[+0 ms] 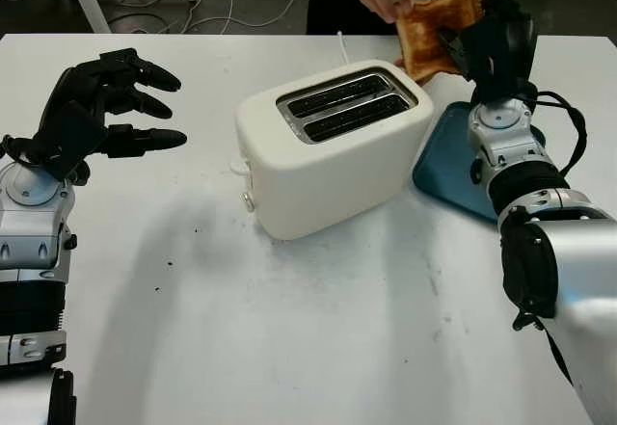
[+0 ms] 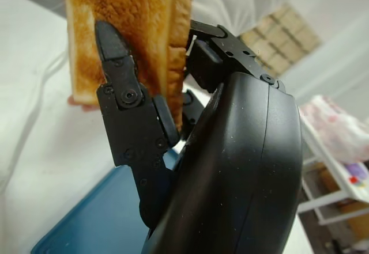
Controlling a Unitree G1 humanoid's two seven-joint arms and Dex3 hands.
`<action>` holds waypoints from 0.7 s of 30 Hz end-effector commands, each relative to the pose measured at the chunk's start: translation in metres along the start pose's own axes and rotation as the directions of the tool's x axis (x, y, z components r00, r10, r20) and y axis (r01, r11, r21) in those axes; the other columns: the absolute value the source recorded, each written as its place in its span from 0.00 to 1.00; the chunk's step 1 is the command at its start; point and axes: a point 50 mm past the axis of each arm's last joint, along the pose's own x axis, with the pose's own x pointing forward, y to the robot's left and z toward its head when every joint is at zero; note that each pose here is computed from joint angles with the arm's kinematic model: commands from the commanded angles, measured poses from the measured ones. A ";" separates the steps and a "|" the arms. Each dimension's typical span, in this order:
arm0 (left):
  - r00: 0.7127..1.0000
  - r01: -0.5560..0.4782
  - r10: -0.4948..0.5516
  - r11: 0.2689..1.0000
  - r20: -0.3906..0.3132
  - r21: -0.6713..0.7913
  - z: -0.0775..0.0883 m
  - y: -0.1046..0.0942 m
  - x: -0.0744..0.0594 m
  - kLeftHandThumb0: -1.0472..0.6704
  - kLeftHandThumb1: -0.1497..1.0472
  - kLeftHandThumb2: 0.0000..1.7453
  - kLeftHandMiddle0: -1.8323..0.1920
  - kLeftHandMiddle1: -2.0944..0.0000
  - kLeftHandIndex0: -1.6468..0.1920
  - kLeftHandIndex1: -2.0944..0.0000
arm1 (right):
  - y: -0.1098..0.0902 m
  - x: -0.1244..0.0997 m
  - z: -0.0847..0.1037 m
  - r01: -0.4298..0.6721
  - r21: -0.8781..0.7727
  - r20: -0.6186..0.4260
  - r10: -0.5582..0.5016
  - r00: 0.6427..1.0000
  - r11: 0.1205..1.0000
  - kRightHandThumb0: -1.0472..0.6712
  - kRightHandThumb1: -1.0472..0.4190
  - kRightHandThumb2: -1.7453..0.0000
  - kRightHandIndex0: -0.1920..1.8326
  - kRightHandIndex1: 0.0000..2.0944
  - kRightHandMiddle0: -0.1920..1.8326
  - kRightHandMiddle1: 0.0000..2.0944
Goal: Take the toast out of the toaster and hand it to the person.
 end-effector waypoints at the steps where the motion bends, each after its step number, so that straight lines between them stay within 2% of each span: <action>1: 1.000 -0.004 0.004 1.000 0.001 0.000 -0.001 0.000 -0.001 0.00 0.57 0.00 0.57 0.52 0.54 0.56 | -0.002 0.003 0.004 -0.037 -0.006 -0.001 0.037 0.999 0.999 0.25 0.17 1.00 0.39 0.21 0.42 0.07; 2: 1.000 -0.005 0.005 1.000 -0.001 0.000 0.000 0.000 -0.001 0.00 0.57 0.00 0.57 0.52 0.54 0.56 | -0.002 0.003 0.004 -0.057 -0.015 0.005 0.057 0.998 0.998 0.26 0.17 1.00 0.34 0.13 0.37 0.03; 4: 1.000 -0.006 0.006 1.000 0.002 -0.001 0.000 0.000 -0.002 0.00 0.57 0.00 0.57 0.53 0.54 0.56 | -0.003 0.002 0.004 -0.091 -0.040 0.019 0.092 0.996 0.995 0.25 0.17 1.00 0.30 0.07 0.31 0.01; 5: 1.000 -0.006 0.006 1.000 0.004 0.000 0.000 0.000 -0.002 0.00 0.57 0.00 0.57 0.52 0.54 0.56 | -0.004 0.002 0.003 -0.106 -0.050 0.027 0.107 0.994 0.993 0.22 0.17 1.00 0.26 0.04 0.28 0.00; 11: 1.000 -0.005 0.006 1.000 -0.005 0.003 0.000 0.000 -0.002 0.00 0.57 0.00 0.57 0.52 0.54 0.56 | -0.009 0.003 0.002 -0.160 -0.129 0.026 0.165 0.986 0.979 0.09 0.18 1.00 0.11 0.00 0.12 0.00; 16: 1.000 -0.006 0.006 1.000 0.001 0.000 -0.001 -0.001 -0.003 0.00 0.57 0.00 0.57 0.52 0.54 0.56 | -0.015 0.003 0.003 -0.145 -0.206 0.042 0.157 0.987 0.968 0.06 0.17 1.00 0.10 0.00 0.10 0.00; 21: 1.000 -0.012 0.012 1.000 -0.003 0.003 -0.002 0.000 -0.003 0.00 0.57 0.00 0.57 0.52 0.54 0.56 | -0.023 0.003 0.005 -0.136 -0.162 0.072 0.149 0.986 0.977 0.04 0.18 1.00 0.09 0.00 0.09 0.00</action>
